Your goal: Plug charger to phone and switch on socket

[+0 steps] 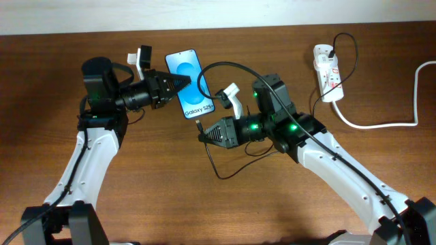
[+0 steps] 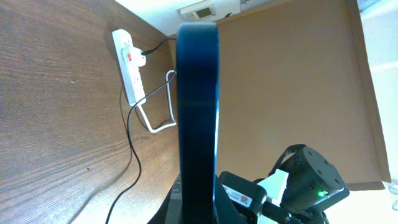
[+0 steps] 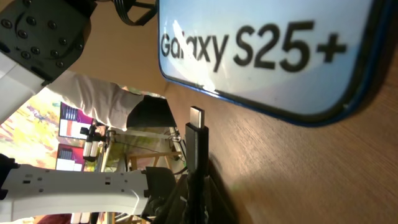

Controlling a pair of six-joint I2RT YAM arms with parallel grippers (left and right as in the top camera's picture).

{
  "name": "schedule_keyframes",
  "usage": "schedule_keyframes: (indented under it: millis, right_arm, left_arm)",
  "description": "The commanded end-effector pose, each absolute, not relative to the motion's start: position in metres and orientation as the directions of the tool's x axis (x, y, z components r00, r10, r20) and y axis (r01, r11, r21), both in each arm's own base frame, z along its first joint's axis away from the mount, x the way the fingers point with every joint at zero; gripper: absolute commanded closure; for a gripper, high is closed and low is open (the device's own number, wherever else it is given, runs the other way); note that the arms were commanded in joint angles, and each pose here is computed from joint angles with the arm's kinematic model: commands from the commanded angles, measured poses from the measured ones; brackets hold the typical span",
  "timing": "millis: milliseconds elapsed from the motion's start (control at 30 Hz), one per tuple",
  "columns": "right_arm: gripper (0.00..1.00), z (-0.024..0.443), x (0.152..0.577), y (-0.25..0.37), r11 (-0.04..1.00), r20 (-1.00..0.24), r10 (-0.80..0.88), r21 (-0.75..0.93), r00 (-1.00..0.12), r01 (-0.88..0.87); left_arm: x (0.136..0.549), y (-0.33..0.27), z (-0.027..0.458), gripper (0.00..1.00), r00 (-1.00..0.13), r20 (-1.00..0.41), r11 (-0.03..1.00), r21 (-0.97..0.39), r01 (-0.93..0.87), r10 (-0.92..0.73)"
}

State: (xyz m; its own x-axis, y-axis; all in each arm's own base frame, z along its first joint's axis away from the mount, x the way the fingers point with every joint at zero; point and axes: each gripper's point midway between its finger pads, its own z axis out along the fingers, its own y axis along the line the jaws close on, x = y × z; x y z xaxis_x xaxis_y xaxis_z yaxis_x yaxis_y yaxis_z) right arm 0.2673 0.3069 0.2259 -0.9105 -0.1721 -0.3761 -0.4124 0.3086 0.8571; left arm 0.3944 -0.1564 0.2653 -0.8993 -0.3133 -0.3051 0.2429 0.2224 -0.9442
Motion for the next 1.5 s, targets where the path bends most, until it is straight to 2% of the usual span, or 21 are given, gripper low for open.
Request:
schedule_keyframes:
  millis: [0,200,433,1133,1467]
  right_arm:
    - [0.96,0.233,0.262,0.305,0.283,-0.398,-0.185,0.854,-0.899,-0.436]
    - [0.96,0.233,0.263,0.305,0.285,-0.401,-0.183,0.852,-0.898,-0.439]
    - [0.96,0.233,0.262,0.305,0.281,-0.401,-0.185,0.853,-0.897,-0.439]
    - [0.96,0.238,0.262,0.308,0.249,-0.461,-0.201,0.829,-0.864,-0.5]
    - [0.96,0.221,0.269,0.309,0.297,-0.367,-0.18,0.864,-0.913,-0.406]
  left_arm:
    - [0.391,-0.157,0.276,1.0,-0.902,-0.318,0.202,-0.942,0.266,-0.293]
    - [0.39,-0.158,0.276,1.0,-0.905,-0.314,0.198,-0.944,0.265,-0.287]
    - [0.39,-0.138,0.263,1.0,-0.921,-0.212,0.199,-0.968,0.152,-0.326]
    - [0.392,-0.133,0.264,1.0,-0.918,-0.212,0.198,-0.968,0.152,-0.335]
    - [0.393,-0.133,0.263,1.0,-0.916,-0.213,0.202,-0.968,0.15,-0.34]
